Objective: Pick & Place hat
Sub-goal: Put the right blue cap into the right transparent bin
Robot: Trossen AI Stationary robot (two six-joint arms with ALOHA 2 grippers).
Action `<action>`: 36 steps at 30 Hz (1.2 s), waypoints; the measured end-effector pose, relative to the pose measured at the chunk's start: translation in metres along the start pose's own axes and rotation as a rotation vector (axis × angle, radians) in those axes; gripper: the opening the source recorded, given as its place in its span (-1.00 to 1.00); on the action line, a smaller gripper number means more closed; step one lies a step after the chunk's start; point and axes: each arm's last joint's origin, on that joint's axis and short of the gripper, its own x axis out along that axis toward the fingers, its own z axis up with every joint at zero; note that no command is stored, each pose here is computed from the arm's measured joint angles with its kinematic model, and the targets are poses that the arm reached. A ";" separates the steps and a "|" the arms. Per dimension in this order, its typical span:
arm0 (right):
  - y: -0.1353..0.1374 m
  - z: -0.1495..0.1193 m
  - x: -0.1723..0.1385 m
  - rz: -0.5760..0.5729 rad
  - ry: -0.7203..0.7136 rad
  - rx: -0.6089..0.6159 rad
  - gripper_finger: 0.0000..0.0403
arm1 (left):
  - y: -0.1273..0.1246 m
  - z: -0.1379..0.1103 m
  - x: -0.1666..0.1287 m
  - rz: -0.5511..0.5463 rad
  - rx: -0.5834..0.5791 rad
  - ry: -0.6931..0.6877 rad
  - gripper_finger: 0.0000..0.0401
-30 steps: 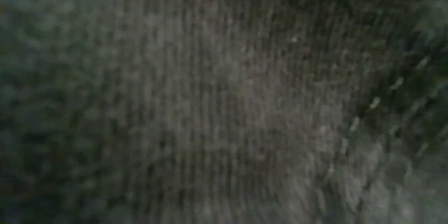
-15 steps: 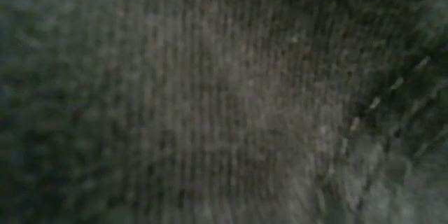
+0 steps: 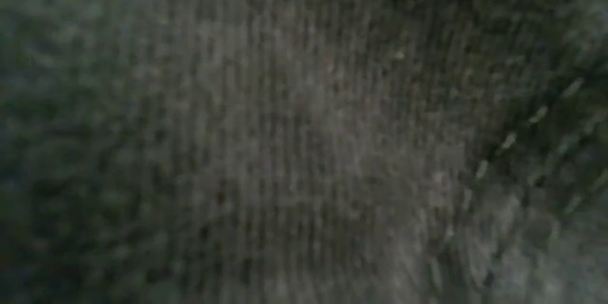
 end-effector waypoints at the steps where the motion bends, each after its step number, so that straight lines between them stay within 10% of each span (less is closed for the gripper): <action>1: -0.003 0.001 -0.004 -0.025 -0.023 -0.016 -0.94 | 0.000 0.000 0.000 0.000 0.000 0.000 -1.00; 19: -0.036 0.009 0.006 -0.490 0.001 -0.348 -0.94 | 0.000 0.000 0.000 0.000 0.000 0.000 -1.00; 36: -0.045 0.007 0.058 -0.536 0.180 -0.533 -0.94 | 0.000 0.000 0.000 0.000 0.000 0.000 -1.00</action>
